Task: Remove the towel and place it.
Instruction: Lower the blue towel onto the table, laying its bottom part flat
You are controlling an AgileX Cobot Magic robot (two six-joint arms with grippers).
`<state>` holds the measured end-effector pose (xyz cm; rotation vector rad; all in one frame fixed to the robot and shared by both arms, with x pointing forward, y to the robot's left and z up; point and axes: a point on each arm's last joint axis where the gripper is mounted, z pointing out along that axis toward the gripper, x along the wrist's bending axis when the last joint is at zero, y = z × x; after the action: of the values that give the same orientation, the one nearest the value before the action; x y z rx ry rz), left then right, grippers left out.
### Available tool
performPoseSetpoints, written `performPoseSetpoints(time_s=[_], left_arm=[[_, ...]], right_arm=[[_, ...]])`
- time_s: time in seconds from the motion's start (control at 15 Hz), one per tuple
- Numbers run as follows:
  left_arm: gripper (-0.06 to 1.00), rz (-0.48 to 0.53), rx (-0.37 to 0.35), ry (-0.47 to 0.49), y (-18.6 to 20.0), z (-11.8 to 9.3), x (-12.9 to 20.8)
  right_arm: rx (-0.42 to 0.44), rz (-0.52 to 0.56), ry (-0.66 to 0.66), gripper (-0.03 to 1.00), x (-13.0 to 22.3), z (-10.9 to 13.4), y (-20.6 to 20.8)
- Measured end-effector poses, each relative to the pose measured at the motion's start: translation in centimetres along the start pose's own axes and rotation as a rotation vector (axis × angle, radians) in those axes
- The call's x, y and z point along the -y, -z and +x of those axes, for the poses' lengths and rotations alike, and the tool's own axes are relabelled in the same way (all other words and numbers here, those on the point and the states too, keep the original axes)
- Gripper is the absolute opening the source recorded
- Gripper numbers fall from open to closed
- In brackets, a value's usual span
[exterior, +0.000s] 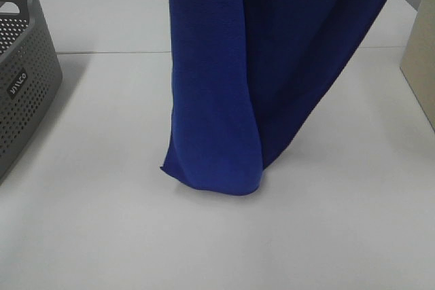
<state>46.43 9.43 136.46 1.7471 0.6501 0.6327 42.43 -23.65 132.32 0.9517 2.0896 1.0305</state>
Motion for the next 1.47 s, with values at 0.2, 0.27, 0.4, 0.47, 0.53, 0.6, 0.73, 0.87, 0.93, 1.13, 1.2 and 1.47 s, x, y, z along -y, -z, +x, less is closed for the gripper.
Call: performPoseSetpoints(time_s=[0.2,0.27,0.4,0.47,0.53,0.6,0.73,0.87,0.93,1.13,1.2,1.47], left_arm=[[0.0,-0.041,0.043,0.014,2.0,-0.4,-0.7],[0.0,-0.05,0.047,0.015,2.4,-0.5,-0.8],[0.0,-0.053,0.046,0.015,2.7,-0.4,-0.9],[0.0,-0.05,0.034,0.011,2.6,-0.3,-0.8],[0.0,-0.036,-0.007,-0.003,2.2,0.0,-0.7],[0.0,-0.005,-0.061,-0.023,1.3,0.5,-0.2],[0.0,0.07,-0.156,-0.063,-0.9,1.4,0.9],[0.0,0.176,-0.276,-0.127,-4.2,2.6,2.7],[0.0,0.213,-0.335,-0.162,-5.9,3.2,3.5],[0.0,0.148,-0.476,-0.191,-10.6,7.2,5.1],[0.0,0.092,-0.515,-0.179,-12.0,9.2,5.6],[0.0,-0.199,-0.585,-0.168,-17.1,16.5,8.5]], right_arm=[[0.016,-0.056,0.012,0.02,0.1,0.7,2.6],[0.022,-0.07,0.015,0.02,0.2,0.9,3.4],[0.033,-0.085,0.02,0.02,0.3,1.1,4.2],[0.042,-0.079,0.022,0.02,0.3,1.0,4.1],[0.051,-0.066,0.023,0.02,0.3,0.8,3.7],[0.056,-0.042,0.022,0.02,0.3,0.4,2.8],[0.051,0.005,0.018,0.02,0.2,-0.2,0.8],[0.039,0.083,0.018,0.02,0.2,-1.3,-3.0],[0.041,0.093,0.033,0.02,0.0,-1.9,-5.1],[0.111,0.011,0.057,0.02,-0.8,-4.6,-13.4],[0.154,-0.059,0.061,0.02,-1.2,-5.5,-16.0],[0.297,-0.369,0.029,0.02,-2.5,-8.2,-23.9]])
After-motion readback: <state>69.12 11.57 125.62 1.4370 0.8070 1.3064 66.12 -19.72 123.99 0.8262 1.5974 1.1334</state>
